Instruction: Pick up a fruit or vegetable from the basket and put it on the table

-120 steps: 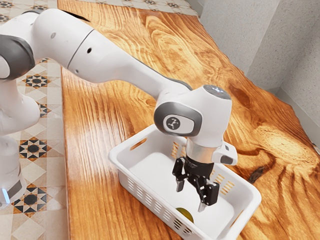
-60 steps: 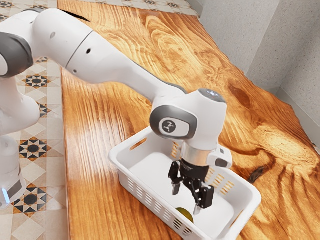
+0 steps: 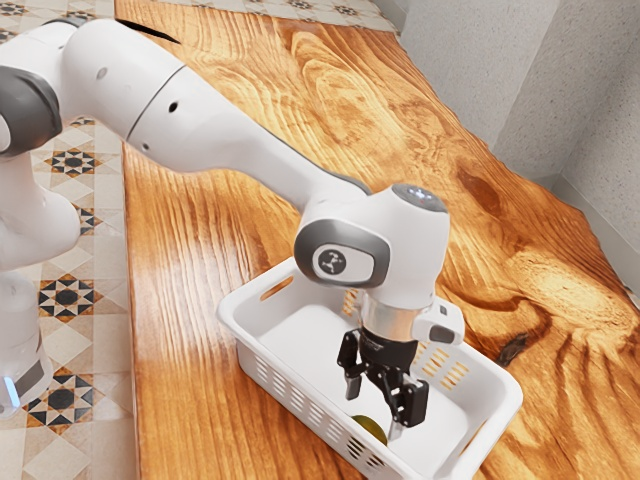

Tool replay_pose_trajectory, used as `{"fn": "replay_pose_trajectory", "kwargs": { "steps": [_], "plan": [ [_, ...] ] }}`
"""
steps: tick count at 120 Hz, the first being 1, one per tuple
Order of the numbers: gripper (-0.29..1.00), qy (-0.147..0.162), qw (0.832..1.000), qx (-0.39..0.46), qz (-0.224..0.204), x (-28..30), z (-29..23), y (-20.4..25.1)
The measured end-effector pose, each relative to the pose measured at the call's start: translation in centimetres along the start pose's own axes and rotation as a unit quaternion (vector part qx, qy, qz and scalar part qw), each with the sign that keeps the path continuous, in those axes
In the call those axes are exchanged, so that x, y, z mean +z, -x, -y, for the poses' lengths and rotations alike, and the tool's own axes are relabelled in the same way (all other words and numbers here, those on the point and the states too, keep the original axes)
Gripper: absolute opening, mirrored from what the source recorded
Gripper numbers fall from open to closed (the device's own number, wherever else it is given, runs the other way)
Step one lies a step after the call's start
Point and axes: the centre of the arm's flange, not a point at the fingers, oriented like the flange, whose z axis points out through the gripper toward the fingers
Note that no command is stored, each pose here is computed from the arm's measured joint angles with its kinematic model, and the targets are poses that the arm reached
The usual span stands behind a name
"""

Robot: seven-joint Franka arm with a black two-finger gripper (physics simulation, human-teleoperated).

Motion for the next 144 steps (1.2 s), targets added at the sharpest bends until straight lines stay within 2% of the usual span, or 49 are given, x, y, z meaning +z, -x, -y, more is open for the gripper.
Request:
{"fn": "replay_pose_trajectory", "kwargs": {
  "steps": [122,144],
  "plan": [
    [0.70,-0.015,1.000,-0.019,0.007,4.4,-0.3,-0.9],
    [0.68,-0.010,1.000,-0.026,0.011,4.9,-0.3,-1.1]
  ]
}}
